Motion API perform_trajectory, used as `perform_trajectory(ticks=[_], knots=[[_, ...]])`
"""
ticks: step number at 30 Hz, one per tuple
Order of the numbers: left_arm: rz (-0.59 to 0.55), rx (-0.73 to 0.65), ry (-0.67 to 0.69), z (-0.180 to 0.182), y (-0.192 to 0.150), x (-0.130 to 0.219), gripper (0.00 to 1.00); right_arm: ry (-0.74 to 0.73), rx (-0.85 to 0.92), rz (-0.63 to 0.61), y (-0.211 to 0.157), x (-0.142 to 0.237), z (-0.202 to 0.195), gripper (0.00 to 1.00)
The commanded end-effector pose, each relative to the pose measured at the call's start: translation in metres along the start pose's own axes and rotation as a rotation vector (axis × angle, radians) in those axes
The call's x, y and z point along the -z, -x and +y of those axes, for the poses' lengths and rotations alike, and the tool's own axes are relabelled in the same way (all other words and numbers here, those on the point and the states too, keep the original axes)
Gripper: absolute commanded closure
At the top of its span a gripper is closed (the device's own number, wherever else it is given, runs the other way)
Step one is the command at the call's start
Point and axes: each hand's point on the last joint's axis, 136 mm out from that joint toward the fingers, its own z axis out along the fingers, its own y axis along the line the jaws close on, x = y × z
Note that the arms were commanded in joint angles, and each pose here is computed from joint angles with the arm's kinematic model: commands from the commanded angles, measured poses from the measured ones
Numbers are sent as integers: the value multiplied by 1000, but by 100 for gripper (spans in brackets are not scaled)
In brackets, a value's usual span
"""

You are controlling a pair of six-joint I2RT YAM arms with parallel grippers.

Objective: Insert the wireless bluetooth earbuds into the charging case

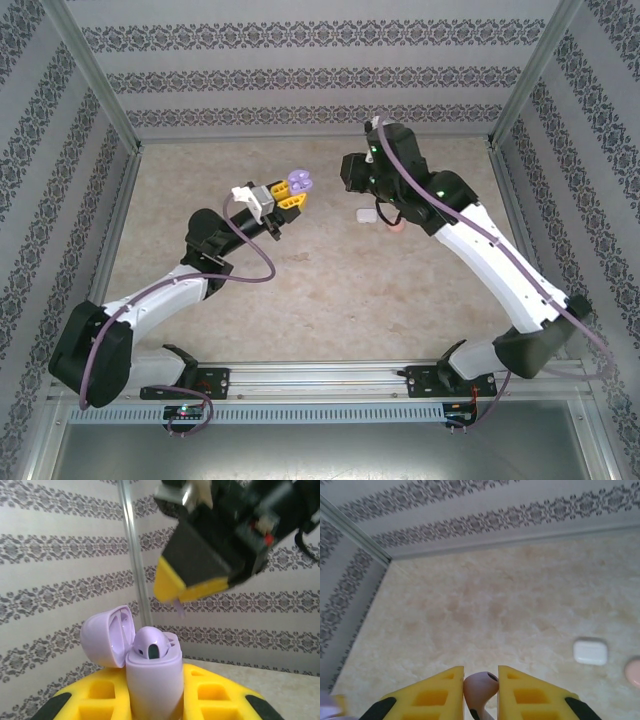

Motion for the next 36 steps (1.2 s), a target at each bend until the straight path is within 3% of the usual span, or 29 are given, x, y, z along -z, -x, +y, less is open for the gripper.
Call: perform_trajectory(ticks=[1, 13, 36], knots=[[-37, -47, -56, -10, 13, -14, 100, 88, 12, -77, 19, 24, 14, 78], [-52, -15, -87, -12, 5, -46, 100, 228, -28, -147, 13, 43, 31, 77], [-71, -12, -105, -18, 8, -53, 100, 279, -73, -106, -7, 17, 45, 77]])
